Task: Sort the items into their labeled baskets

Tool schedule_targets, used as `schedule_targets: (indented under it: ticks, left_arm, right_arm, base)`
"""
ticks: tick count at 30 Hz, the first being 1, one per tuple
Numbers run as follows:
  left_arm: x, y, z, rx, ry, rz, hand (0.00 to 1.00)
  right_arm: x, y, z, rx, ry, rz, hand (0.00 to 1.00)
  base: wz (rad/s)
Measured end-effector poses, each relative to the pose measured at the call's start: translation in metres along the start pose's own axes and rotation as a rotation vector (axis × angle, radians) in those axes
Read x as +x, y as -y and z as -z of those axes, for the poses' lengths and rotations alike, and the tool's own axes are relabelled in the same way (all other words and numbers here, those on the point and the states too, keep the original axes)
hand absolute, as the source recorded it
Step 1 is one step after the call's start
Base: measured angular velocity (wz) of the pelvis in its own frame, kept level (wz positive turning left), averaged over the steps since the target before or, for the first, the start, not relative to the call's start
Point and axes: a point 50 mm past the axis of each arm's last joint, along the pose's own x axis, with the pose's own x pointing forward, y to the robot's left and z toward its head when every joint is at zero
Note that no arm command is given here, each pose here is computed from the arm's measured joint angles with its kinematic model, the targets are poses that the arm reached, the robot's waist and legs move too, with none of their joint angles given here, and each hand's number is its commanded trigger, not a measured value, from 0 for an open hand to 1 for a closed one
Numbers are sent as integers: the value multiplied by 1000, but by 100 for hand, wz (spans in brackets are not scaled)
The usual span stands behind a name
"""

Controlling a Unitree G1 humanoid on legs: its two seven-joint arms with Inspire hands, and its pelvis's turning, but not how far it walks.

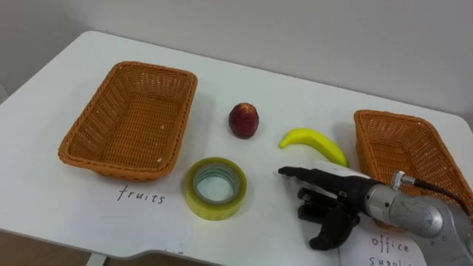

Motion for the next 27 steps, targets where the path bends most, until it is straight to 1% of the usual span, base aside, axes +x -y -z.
schedule_targets:
  ticks: [13, 27]
  left_arm:
    - [-1, -3, -3, 8, 7, -17, 0]
    - [-1, -2, 3, 2, -59, -21, 0]
  right_arm:
    - [0, 0, 2, -14, -30, 5, 0]
    - [3, -1, 6, 43, -83, 28, 0]
  base:
    - [0]
    - [0]
